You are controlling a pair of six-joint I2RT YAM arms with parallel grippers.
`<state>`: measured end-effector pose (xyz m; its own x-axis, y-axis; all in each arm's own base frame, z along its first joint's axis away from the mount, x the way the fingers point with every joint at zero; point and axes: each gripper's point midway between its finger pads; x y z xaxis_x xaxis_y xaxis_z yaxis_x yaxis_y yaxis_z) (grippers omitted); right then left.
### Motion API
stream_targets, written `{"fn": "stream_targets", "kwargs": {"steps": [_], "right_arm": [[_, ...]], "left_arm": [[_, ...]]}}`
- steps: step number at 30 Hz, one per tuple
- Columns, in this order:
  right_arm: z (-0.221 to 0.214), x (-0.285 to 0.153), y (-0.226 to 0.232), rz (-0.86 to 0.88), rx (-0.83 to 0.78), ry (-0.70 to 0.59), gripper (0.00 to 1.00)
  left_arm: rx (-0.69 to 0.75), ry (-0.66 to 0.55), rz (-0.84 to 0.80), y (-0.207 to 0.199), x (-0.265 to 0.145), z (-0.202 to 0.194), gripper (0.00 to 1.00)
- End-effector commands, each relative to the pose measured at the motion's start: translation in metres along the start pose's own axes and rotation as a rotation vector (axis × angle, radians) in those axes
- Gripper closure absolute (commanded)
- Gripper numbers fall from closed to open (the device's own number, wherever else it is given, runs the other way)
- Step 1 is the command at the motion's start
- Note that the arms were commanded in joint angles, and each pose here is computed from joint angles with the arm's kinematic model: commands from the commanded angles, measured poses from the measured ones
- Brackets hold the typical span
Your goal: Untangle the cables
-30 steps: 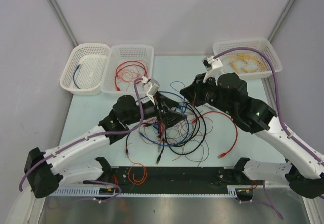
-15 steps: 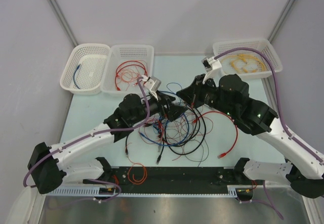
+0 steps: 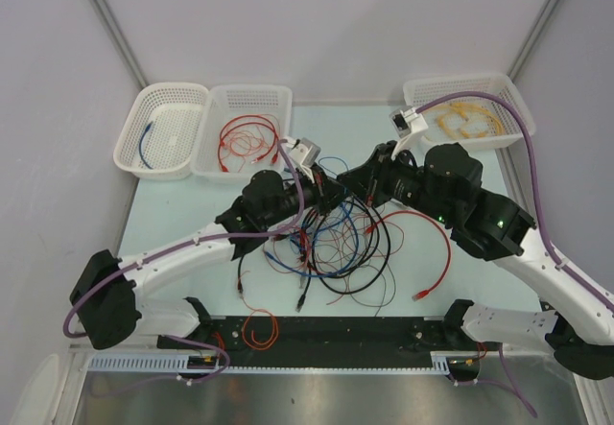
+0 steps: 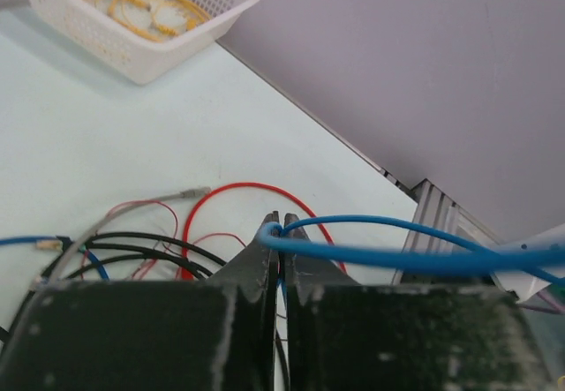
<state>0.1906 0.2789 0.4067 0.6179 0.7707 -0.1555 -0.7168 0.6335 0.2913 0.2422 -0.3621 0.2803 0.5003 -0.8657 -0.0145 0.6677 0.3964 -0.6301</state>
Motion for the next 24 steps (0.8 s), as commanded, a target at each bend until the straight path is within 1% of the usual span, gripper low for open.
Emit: {"fn": "stream_targets", "kwargs": {"steps": [1,2,4,5,6,7,8,9,10,11,12,14,15,17,18,20,21,22,23,24], "right_arm": [[0.003,-0.004,-0.001,-0.014,0.006,-0.019,0.67],[0.004,-0.006,-0.005,-0.030,-0.001,-0.024,0.45],[0.008,-0.010,-0.015,-0.088,-0.008,-0.045,0.24],[0.009,-0.014,-0.021,-0.121,-0.010,-0.048,0.15],[0.010,-0.017,-0.028,-0.158,-0.013,-0.058,0.01],[0.016,-0.025,-0.042,-0.236,-0.012,-0.088,0.00],[0.014,-0.031,-0.053,-0.292,-0.016,-0.085,0.00],[0.015,-0.036,-0.066,-0.368,-0.017,-0.097,0.00],[0.015,-0.043,-0.074,-0.407,-0.016,-0.103,0.00],[0.014,-0.046,-0.080,-0.435,-0.016,-0.105,0.00],[0.009,-0.048,-0.088,-0.470,-0.013,-0.102,0.00],[0.007,-0.053,-0.095,-0.498,-0.002,-0.109,0.00],[-0.002,-0.051,-0.100,-0.516,-0.001,-0.094,0.00],[-0.007,-0.051,-0.104,-0.522,0.002,-0.091,0.00],[-0.016,-0.048,-0.106,-0.517,-0.004,-0.069,0.00],[-0.022,-0.045,-0.108,-0.511,-0.011,-0.054,0.00],[-0.024,-0.043,-0.108,-0.507,-0.016,-0.047,0.00],[-0.031,-0.040,-0.110,-0.508,-0.017,-0.032,0.00],[-0.035,-0.037,-0.110,-0.499,-0.018,-0.020,0.00],[-0.039,-0.035,-0.112,-0.501,-0.018,-0.016,0.00]], "left_arm": [[0.048,-0.092,-0.107,-0.037,-0.006,0.037,1.00],[0.055,-0.093,-0.088,-0.036,-0.012,0.039,1.00],[0.065,-0.091,-0.040,-0.031,-0.019,0.041,1.00],[0.072,-0.100,-0.020,-0.032,-0.027,0.047,1.00],[0.072,-0.079,0.062,-0.016,-0.032,0.044,1.00],[0.068,-0.090,0.100,-0.009,-0.038,0.051,1.00],[0.058,-0.095,0.133,-0.001,-0.044,0.054,1.00],[0.020,-0.097,0.176,0.007,-0.053,0.056,1.00],[-0.004,-0.126,0.225,0.025,-0.061,0.068,1.00],[-0.042,-0.123,0.267,0.035,-0.069,0.069,1.00],[-0.055,-0.178,0.313,0.050,-0.078,0.091,1.00],[-0.088,-0.173,0.409,0.074,-0.092,0.099,1.00],[-0.095,-0.227,0.462,0.087,-0.102,0.123,1.00],[-0.117,-0.259,0.547,0.106,-0.115,0.141,1.00],[-0.118,-0.320,0.598,0.118,-0.124,0.168,1.00],[-0.120,-0.377,0.666,0.133,-0.138,0.192,1.00],[-0.108,-0.442,0.688,0.135,-0.150,0.221,1.00],[-0.110,-0.476,0.751,0.151,-0.157,0.233,1.00],[-0.109,-0.504,0.778,0.158,-0.164,0.246,1.00],[-0.094,-0.569,0.797,0.158,-0.177,0.272,1.00]]}}
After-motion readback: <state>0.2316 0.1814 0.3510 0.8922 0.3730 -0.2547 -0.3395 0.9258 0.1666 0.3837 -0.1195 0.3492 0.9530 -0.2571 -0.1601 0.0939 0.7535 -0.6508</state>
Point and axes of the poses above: each gripper's point midway between its finger pads, its own x axis out along the fingers, its own y axis along the line the jaws close on, z = x × y, and after that the axes turned 13 degrees about -x, right-handed
